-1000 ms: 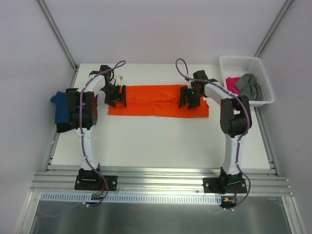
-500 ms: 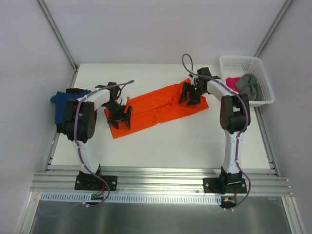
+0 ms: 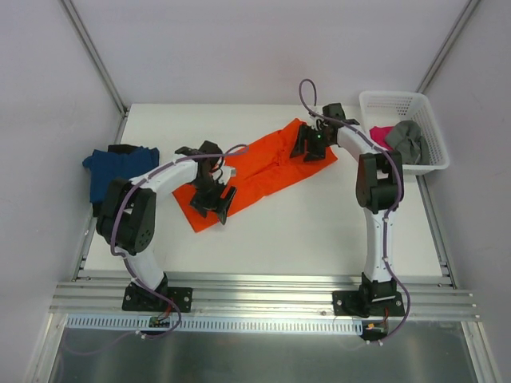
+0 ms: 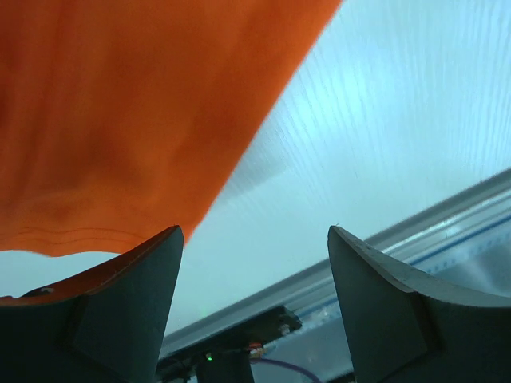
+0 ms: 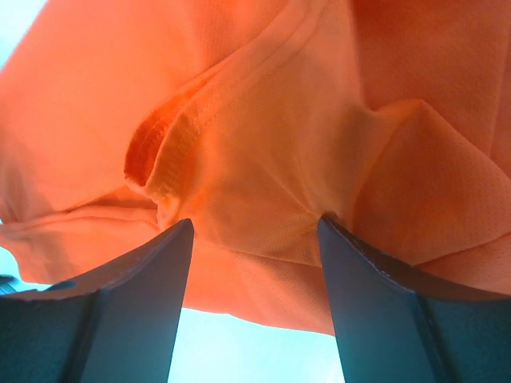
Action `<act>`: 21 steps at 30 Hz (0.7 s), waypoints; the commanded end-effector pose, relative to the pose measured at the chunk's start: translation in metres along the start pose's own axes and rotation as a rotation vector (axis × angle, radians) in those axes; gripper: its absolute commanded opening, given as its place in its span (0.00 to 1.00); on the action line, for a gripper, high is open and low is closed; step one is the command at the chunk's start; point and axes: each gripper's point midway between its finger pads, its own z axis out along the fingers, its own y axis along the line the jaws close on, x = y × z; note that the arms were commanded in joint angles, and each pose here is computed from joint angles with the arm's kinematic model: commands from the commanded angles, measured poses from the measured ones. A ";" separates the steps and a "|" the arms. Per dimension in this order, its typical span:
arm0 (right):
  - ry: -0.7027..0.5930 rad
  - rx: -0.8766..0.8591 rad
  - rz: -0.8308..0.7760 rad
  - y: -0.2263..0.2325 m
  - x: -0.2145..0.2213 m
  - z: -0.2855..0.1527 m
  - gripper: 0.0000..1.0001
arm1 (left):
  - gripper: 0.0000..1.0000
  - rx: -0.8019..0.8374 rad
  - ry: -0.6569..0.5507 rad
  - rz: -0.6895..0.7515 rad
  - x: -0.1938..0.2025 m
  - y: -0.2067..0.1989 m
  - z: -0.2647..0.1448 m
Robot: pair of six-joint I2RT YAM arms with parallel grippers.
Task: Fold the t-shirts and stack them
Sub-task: Fold the tshirt
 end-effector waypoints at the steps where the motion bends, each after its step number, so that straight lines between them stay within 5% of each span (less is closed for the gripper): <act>1: -0.046 0.043 -0.059 0.009 -0.004 -0.043 0.68 | 0.73 -0.128 -0.152 0.076 -0.039 0.014 -0.040; 9: -0.102 0.060 -0.091 0.030 0.016 -0.119 0.69 | 0.73 -0.140 -0.229 0.043 -0.086 0.037 -0.056; 21: -0.025 0.053 -0.006 0.018 0.064 -0.098 0.69 | 0.72 -0.195 -0.232 -0.081 -0.141 0.127 -0.040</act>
